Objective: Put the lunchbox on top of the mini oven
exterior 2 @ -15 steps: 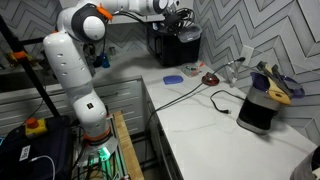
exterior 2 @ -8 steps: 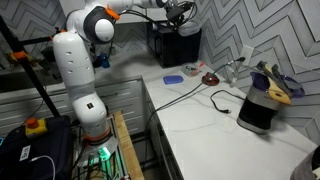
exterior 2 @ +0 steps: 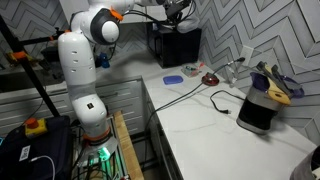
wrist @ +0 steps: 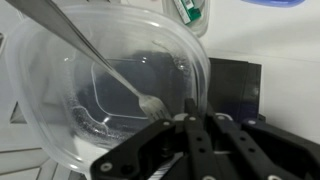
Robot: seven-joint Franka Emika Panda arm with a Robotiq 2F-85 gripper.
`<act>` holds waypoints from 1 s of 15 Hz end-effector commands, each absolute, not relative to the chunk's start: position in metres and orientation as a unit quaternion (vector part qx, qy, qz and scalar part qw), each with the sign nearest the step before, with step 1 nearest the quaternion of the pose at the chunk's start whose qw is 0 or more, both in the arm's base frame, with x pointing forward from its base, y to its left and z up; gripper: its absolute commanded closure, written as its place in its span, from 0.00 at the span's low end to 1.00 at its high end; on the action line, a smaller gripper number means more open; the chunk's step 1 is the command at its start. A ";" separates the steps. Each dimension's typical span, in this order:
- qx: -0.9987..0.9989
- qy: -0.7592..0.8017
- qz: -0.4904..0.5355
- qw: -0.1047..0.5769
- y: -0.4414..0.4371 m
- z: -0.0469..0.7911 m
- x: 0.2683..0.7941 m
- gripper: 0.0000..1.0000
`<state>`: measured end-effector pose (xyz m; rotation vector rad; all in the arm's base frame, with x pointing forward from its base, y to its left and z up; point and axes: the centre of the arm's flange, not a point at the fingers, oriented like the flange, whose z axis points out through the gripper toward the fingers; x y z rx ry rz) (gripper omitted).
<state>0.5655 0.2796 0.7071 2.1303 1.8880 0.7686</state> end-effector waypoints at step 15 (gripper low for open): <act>0.425 0.825 0.319 0.193 0.437 0.759 0.650 0.98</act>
